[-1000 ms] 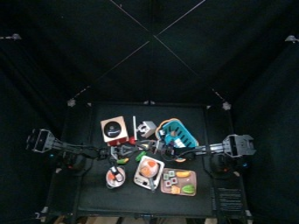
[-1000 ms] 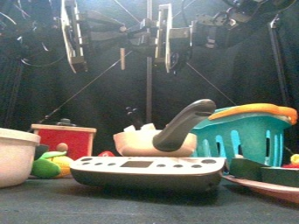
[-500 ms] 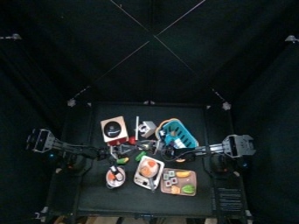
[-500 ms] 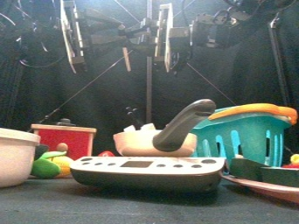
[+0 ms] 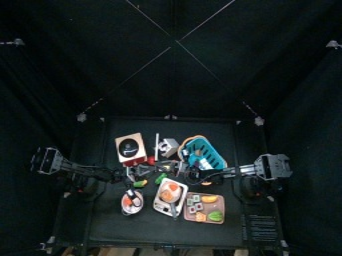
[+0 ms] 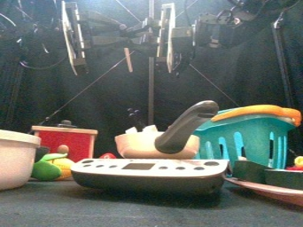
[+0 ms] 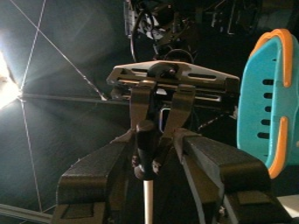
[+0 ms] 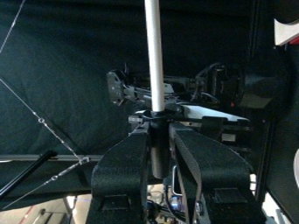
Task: Grab sharpener with other hand
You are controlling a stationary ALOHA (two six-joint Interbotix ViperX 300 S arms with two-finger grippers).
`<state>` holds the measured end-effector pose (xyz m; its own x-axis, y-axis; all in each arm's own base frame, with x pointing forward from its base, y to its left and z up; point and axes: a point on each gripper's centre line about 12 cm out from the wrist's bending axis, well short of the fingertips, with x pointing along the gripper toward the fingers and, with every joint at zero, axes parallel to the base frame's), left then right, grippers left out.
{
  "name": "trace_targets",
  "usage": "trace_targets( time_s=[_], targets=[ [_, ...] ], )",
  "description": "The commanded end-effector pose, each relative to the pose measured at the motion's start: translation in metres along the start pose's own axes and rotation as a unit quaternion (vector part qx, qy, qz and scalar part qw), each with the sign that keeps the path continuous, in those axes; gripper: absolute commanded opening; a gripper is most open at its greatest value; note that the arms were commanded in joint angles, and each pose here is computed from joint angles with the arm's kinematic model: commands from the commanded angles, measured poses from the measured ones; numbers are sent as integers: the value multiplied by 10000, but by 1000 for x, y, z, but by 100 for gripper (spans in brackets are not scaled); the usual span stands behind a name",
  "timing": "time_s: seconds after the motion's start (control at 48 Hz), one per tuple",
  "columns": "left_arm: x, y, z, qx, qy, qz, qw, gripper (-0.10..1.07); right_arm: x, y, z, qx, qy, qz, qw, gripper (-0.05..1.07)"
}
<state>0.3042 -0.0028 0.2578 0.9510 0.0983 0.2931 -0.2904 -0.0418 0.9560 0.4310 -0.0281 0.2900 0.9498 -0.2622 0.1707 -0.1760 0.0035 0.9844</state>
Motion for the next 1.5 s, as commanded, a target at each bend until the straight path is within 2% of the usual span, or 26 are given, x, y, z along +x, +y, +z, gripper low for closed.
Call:
trace_targets(
  time_s=[0.0,0.208,0.542,0.75,0.938,1.167,1.479],
  targets=[
    [4,6,0,-19,22,150,9999,73,0,13,0,19,-7,187,9998,54],
    [4,7,0,-36,21,188,9998,64,1,11,0,13,-7,165,9999,54],
    [-7,16,-1,-123,108,654,9977,59,-1,6,1,1,-14,112,9999,54],
    [-13,12,-4,-307,364,566,9973,59,-3,4,2,-13,-31,119,9999,54],
    [-14,11,-3,-339,376,549,9972,58,-3,5,1,-131,21,162,9998,54],
    [-14,11,-3,-341,397,546,9971,46,-3,8,-3,-338,211,274,9988,55],
    [-14,11,-5,-378,467,534,9968,45,-7,0,-3,-515,283,212,9980,60]
  ],
)
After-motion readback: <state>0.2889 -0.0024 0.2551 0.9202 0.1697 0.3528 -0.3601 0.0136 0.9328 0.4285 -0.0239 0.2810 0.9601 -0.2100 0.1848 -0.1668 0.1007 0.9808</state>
